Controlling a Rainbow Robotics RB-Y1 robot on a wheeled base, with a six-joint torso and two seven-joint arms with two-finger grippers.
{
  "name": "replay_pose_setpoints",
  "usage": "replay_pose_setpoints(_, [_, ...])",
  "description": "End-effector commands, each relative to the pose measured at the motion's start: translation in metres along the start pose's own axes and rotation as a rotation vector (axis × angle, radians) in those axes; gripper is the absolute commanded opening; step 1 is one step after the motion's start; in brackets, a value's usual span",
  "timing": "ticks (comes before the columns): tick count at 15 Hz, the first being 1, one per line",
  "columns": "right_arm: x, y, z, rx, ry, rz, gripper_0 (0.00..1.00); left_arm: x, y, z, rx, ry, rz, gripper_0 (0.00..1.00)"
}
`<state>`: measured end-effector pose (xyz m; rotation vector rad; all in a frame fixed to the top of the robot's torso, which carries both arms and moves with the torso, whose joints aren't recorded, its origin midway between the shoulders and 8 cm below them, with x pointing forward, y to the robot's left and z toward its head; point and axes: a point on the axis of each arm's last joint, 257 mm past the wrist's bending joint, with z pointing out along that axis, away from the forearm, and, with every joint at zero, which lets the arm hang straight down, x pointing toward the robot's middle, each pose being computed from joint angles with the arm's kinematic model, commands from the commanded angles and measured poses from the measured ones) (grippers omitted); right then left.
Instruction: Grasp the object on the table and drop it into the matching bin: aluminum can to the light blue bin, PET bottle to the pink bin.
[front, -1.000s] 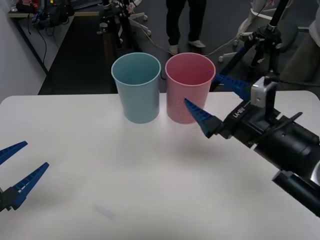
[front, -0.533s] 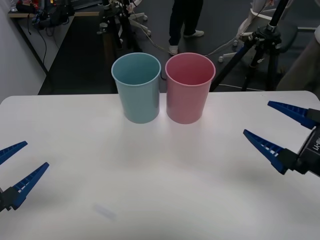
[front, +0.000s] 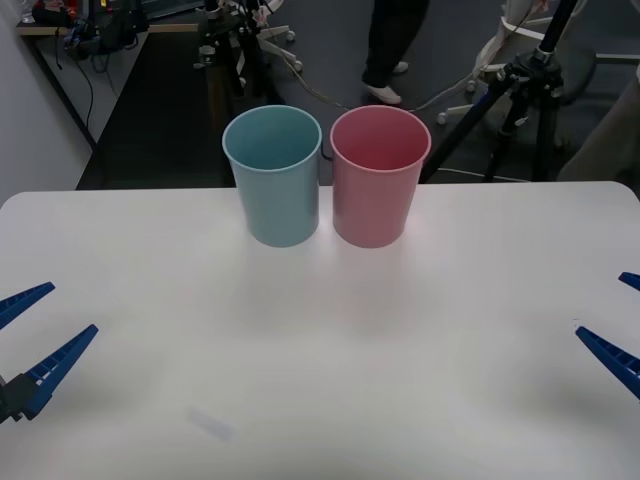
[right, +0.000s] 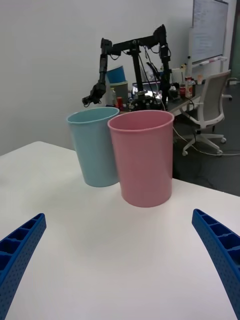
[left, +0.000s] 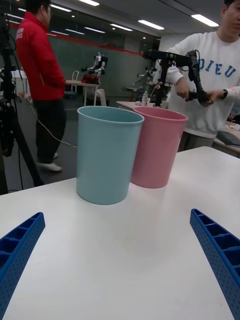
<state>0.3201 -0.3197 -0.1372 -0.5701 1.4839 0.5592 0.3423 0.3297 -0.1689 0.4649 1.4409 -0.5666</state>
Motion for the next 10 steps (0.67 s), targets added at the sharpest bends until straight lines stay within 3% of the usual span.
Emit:
replay_pose_setpoints(1, [0.016,-0.009,-0.025,0.019,-0.002,-0.007,1.00,0.000,0.000,0.000,0.000,0.000,0.000,1.00])
replay_pose_setpoints(5, [0.029,-0.011,-0.046,0.048,0.003,0.004,1.00,0.000,0.000,0.000,0.000,0.000,0.000,1.00])
replay_pose_setpoints(10, [0.033,-0.007,-0.050,0.047,0.012,0.011,1.00,0.000,0.000,0.000,0.000,0.000,0.000,1.00])
